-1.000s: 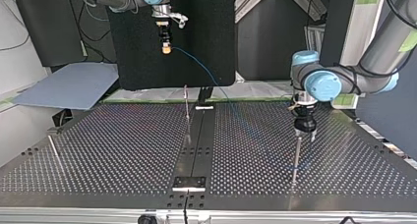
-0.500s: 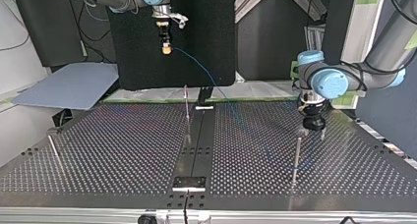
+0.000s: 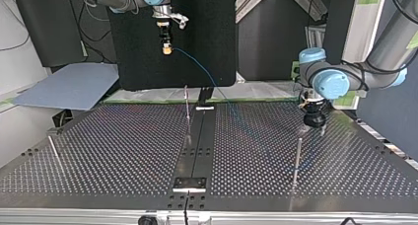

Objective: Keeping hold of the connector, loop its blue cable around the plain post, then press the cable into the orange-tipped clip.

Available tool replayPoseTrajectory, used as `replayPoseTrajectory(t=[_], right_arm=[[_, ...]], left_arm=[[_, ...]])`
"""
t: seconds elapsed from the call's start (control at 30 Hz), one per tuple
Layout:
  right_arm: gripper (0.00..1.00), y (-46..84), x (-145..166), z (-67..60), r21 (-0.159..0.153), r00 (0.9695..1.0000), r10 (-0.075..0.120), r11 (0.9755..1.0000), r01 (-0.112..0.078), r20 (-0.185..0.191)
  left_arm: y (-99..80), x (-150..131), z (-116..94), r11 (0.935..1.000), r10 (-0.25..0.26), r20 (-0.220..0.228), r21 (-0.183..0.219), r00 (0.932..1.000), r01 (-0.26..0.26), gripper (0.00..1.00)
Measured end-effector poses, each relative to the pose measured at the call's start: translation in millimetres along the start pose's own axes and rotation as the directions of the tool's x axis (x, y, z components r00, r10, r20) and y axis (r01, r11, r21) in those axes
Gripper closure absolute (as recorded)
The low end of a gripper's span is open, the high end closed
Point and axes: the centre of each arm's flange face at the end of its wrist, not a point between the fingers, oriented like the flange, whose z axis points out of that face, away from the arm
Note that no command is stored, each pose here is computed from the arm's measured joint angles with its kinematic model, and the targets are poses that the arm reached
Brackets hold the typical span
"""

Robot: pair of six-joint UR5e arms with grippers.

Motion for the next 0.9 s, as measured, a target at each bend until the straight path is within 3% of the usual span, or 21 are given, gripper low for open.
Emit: replayPoseTrajectory(t=[0.5, 0.7, 0.9], right_arm=[[1.0, -0.1, 0, 0.0, 0.0, 1.0, -0.004, 1.0, 0.004, 0.003], [1.0, 0.0, -1, -0.1, 0.0, 1.0, -0.006, 1.0, 0.006, 0.006], [1.0, 0.0, -1, -0.3, 0.0, 1.0, -0.006, 1.0, 0.006, 0.007]], left_arm=[[-8.1, -5, -22, 0.9994, 0.029, 0.005, 0.017, 0.9996, -0.029, 0.0], [-9.8, -9, -24, 0.9993, 0.034, 0.022, 0.013, 0.9992, -0.034, 0.0], [-17.2, -24, -29, 0.9989, 0.041, 0.071, 0.017, 0.9966, -0.043, 0.0]])
